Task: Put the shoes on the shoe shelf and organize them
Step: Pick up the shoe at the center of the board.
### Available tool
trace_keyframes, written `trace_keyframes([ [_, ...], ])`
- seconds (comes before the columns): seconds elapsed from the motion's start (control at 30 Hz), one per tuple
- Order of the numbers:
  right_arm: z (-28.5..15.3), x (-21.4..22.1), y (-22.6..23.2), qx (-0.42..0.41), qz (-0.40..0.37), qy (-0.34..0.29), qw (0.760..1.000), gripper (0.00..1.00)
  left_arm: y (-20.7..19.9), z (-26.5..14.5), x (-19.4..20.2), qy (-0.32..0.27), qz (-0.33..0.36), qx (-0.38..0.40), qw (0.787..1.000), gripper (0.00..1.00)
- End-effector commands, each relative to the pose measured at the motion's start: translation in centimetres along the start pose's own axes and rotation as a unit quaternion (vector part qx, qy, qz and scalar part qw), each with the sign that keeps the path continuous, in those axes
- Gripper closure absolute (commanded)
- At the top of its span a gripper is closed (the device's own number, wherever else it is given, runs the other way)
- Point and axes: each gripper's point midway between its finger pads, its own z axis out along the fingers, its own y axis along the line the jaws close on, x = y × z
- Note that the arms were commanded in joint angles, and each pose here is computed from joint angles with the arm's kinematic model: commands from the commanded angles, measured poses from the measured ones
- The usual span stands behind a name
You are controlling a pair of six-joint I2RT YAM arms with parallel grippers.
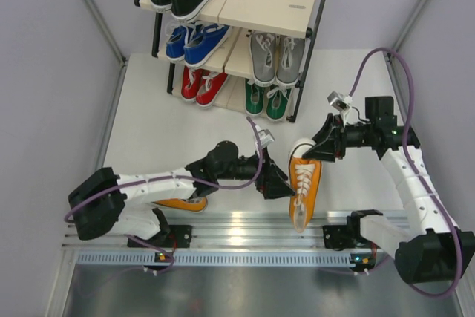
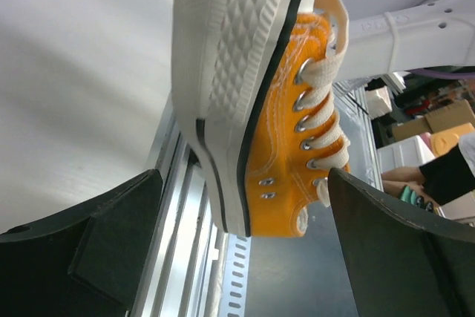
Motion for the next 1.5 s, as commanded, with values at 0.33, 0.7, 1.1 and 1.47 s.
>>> trace_keyframes([
  [0.33,0.3,-0.5,3.2,-0.076,-0.057,-0.024,0.995,1.00,-4.7,3.6,-4.1,-0.027,-0.002,0.118,0.993,0.54],
  [0.7,-1.1,-0.5,0.6,0.064,-0.165,0.050,0.983,0.19,-3.7,0.2,-5.2,-0.080,-0.087,0.075,0.990,1.00],
  [1.1,-2.3,2.1,1.5,0.140,-0.231,0.145,0.952,0.01,-0.2,-3.6,-7.1,-0.166,-0.205,-0.017,0.964,1.00],
  [1.47,0.1,2.5,-0.8,0.190,-0.198,0.181,0.944,0.02,0.3,-2.0,-9.1,-0.184,-0.220,-0.025,0.958,1.00],
])
